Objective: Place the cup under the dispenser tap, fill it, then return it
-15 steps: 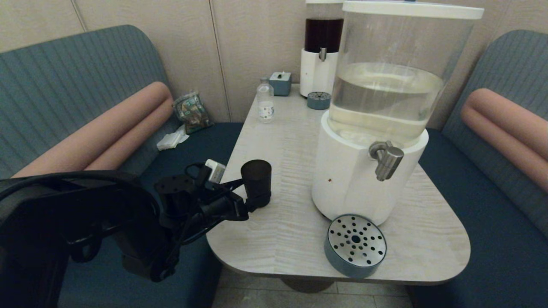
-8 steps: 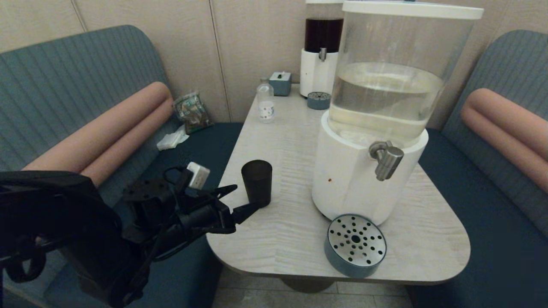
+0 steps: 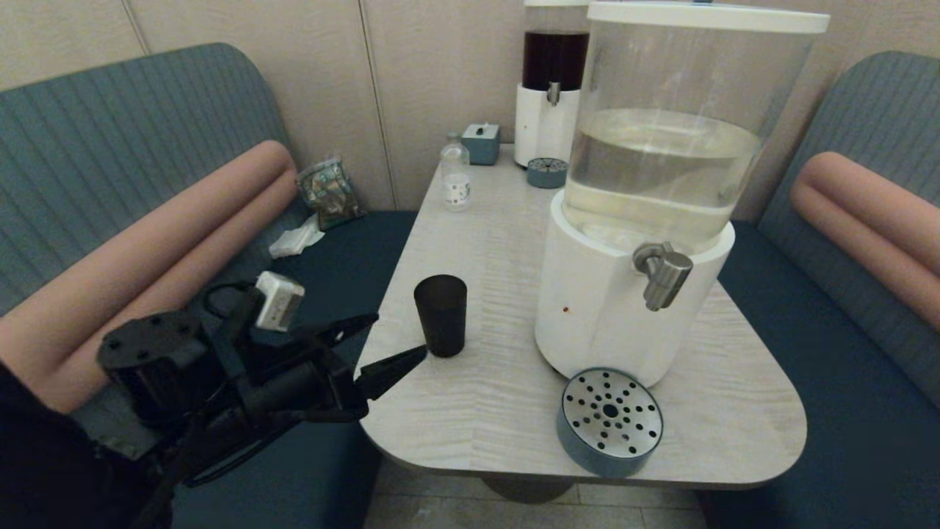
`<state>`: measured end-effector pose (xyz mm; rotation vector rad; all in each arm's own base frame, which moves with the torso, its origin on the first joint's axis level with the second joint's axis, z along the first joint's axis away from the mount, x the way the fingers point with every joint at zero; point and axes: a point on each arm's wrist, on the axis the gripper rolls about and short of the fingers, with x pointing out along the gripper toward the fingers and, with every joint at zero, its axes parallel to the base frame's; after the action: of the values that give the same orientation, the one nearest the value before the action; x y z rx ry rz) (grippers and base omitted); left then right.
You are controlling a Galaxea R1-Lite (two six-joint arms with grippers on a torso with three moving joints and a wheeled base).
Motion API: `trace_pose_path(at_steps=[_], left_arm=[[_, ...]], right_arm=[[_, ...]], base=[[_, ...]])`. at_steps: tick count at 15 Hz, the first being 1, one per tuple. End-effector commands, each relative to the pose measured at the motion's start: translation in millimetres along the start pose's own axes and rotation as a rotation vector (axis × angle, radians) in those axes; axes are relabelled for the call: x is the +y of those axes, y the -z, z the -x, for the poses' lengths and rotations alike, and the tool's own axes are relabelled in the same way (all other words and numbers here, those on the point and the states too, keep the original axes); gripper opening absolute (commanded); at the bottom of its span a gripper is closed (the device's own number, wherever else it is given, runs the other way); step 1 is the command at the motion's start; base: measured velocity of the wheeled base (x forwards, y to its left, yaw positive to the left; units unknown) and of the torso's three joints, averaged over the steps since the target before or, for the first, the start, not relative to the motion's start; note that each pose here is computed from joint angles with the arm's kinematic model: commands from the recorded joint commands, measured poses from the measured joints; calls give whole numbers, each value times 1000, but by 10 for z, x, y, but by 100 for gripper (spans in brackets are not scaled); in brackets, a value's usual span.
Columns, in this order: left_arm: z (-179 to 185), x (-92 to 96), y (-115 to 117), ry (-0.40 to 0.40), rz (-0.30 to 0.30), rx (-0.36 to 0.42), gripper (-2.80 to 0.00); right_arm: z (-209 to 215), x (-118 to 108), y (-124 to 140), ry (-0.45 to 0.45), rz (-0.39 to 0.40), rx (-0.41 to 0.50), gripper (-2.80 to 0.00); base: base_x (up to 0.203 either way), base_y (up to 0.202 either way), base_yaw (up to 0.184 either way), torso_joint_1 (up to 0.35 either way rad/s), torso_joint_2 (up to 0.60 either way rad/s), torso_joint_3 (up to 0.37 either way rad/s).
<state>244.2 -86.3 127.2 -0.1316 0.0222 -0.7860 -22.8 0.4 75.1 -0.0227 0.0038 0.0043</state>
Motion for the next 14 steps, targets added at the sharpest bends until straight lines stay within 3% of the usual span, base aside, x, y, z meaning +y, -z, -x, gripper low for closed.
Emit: trace_pose_path(at_steps=[1,5,11,14], left_arm=[[340,-224,-298,14,-53,-108,-280],[799,-473,-504,-47,-75,-234,-280],[1379,-740,-699,-258,-44,-496,-280],[1678,-844,-739,-340,-64,-620,-280]], right_arm=[[-1,0,-1,0,0,1,-280],[-1,0,-1,0,0,1,-280],[-2,0,3,0,0,2,-280],[-2,0,3,0,0,2,-280]], base=[[0,0,0,0,0,0],[0,0,0,0,0,0],[0,0,0,0,0,0],[0,0,0,0,0,0]])
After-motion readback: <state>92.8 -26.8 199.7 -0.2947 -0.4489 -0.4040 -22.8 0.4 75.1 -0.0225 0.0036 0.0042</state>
